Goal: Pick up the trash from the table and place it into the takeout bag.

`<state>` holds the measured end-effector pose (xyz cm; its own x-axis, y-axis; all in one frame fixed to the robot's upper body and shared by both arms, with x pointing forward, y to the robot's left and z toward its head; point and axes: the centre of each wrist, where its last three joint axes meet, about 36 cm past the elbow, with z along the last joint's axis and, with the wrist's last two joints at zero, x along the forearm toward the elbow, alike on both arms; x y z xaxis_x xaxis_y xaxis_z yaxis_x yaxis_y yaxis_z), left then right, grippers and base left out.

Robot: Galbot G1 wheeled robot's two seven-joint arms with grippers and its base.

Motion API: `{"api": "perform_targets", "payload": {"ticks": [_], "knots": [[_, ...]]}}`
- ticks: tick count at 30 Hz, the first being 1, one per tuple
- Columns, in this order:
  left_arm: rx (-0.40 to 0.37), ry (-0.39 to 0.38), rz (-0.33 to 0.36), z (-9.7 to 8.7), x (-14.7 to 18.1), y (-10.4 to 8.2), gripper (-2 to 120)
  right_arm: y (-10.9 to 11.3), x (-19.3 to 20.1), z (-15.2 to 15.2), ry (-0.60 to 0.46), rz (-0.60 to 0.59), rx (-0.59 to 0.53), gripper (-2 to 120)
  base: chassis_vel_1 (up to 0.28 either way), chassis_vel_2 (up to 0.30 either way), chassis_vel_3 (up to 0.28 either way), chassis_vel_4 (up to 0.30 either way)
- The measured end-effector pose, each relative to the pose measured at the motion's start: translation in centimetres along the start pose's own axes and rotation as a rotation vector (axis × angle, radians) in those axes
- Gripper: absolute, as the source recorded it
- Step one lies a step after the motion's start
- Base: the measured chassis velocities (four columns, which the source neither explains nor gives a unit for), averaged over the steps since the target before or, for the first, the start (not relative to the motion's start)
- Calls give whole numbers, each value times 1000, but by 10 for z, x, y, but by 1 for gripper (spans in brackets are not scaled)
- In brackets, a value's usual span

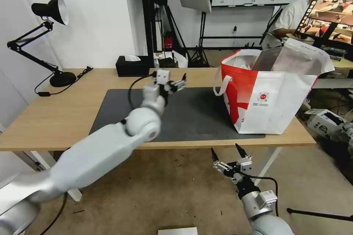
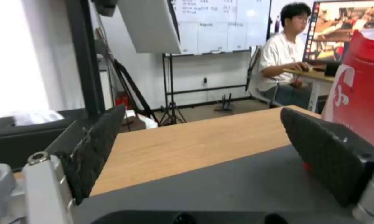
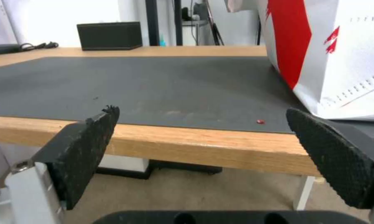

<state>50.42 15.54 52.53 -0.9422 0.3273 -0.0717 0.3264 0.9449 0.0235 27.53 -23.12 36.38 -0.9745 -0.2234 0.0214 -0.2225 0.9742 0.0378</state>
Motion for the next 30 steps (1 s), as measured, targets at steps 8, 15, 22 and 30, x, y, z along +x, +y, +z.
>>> {"api": "perform_targets", "payload": {"ticks": [8,15,22,30], "knots": [[-2,0,-56,40,59,53,100,0,0,0,0,0,0,100,0,0,0,0],[-7,13,-116,56,112,79,100,0,0,0,0,0,0,100,0,0,0,0],[-30,16,-158,65,147,88,100,0,0,0,0,0,0,100,0,0,0,0],[-45,28,-211,85,187,90,100,0,0,0,0,0,0,100,0,0,0,0]]}}
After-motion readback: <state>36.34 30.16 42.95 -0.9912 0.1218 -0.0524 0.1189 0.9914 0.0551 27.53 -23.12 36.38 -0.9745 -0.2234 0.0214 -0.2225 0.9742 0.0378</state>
